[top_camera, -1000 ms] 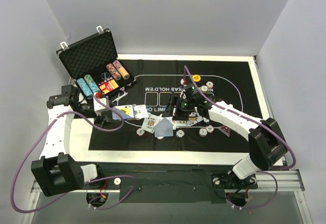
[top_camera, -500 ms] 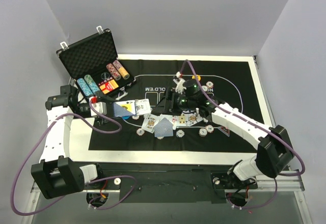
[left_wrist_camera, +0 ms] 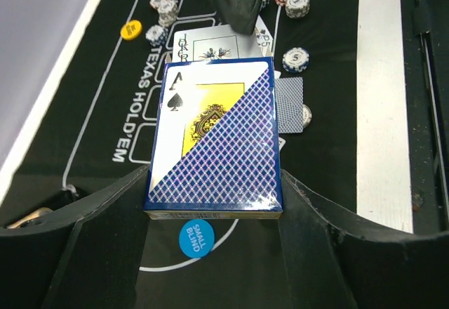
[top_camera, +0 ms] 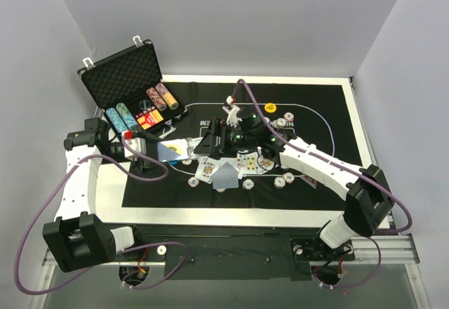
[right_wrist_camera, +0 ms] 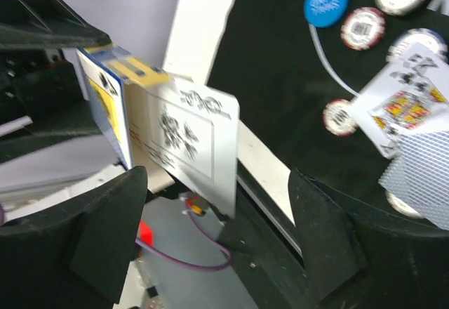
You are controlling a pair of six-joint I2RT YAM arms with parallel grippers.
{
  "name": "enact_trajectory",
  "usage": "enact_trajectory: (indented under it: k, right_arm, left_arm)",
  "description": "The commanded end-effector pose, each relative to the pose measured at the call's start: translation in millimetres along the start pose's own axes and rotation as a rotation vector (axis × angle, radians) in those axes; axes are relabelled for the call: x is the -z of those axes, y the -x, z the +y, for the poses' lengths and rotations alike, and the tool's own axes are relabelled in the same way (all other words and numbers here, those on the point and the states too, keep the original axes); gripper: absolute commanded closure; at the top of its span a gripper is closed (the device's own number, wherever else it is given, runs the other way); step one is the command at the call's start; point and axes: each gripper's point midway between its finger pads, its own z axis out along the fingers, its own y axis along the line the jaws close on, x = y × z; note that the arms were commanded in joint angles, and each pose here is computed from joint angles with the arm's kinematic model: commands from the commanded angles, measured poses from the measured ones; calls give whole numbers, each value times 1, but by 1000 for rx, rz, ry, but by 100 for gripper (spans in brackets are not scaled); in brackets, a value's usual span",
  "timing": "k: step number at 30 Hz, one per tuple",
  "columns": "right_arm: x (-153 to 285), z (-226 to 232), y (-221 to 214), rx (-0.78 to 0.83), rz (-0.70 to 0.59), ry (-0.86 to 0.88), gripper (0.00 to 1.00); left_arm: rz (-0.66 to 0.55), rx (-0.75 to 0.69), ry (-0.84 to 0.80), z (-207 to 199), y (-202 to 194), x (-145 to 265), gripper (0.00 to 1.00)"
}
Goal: Distribute texas hold em gaming equipment
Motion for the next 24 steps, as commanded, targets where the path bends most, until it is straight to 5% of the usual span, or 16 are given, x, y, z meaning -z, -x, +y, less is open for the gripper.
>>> enact_trajectory:
  k: [1,5,7,8,9,10,16,24]
  right_arm:
    - [34,-30,6,50,-26,-128,18]
    - [71,-84,-3,8,-38,-307,13]
    - [88,-97,-4,7,-69,-354,12]
    - [95,-99,-5,12,-82,-359,12]
    - [99,-103,-5,5,-90,-373,12]
    - [103,-104,-6,8,-101,-379,12]
    - [109,-109,-6,-8,-113,-405,11]
    - [124,-112,2,31,-137,-481,11]
  left_arm:
    - [0,374,-68,-38,-8,1,100]
    - [121,570,-37,-29,-57,0,96]
    - [209,676,16,-20,-84,0,77]
    - [269,682,24,-21,-95,3,38]
    - [297,675,14,-25,-102,2,15]
    - [335,673,17,-27,-108,3,10]
    - [526,712,176,-15,-128,-4,9]
    - [571,842,148,-10,-104,3,8]
